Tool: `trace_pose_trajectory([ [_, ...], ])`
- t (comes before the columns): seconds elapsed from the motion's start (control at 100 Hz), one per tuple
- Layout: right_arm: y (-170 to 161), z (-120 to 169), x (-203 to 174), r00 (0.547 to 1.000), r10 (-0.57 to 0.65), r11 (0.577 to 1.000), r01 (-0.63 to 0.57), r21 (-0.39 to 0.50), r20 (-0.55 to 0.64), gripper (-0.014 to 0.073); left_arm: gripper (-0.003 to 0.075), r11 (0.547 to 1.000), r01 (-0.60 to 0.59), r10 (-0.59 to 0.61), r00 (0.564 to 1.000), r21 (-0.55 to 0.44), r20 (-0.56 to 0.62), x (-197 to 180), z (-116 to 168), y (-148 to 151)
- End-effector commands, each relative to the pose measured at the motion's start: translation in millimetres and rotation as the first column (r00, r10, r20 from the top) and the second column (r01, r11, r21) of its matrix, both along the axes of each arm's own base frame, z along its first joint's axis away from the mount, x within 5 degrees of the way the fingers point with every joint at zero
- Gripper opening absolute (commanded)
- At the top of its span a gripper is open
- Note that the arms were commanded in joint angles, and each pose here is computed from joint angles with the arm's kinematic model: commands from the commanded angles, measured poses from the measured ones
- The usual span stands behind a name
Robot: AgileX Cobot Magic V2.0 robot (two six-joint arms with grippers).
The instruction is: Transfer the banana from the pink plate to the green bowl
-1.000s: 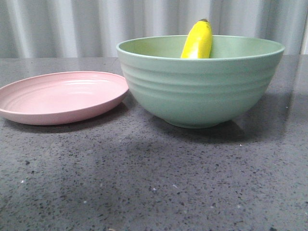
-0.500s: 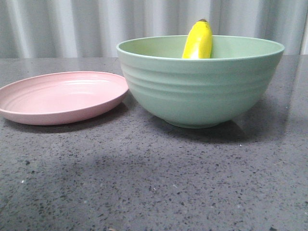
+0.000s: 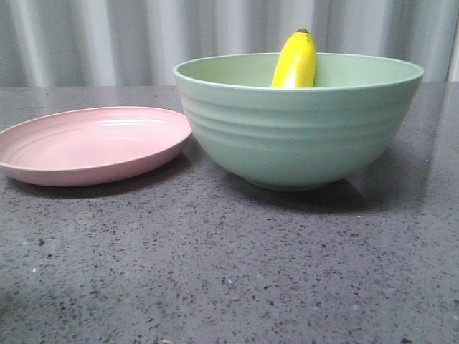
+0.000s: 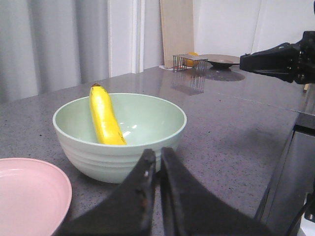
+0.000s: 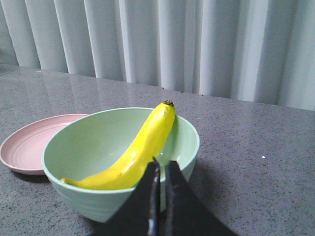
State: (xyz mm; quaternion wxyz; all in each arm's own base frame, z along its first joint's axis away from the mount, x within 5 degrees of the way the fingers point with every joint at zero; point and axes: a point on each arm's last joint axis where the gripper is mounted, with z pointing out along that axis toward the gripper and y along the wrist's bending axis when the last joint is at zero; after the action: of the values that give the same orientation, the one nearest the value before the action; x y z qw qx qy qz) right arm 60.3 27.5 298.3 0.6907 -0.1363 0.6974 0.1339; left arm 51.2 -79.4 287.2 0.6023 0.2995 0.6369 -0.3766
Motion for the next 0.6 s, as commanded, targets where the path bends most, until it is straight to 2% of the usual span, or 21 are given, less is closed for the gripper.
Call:
trace_pose_trajectory([
  [0.0,-4.9,9.7,-4.5,0.994,-0.042,0.998,0.038,0.041,0.099,-0.0065,-0.0020,0.995,-0.006,0.012,0.998,-0.102,0.057,-1.6,12.9,4.1],
  [0.59,-5.0,8.2,-5.6,0.994,-0.039,0.999,0.035,0.040,0.098,-0.0065,-0.0020,0.995,-0.007,0.012,0.999,-0.095,0.052,-1.7,9.1,4.3],
])
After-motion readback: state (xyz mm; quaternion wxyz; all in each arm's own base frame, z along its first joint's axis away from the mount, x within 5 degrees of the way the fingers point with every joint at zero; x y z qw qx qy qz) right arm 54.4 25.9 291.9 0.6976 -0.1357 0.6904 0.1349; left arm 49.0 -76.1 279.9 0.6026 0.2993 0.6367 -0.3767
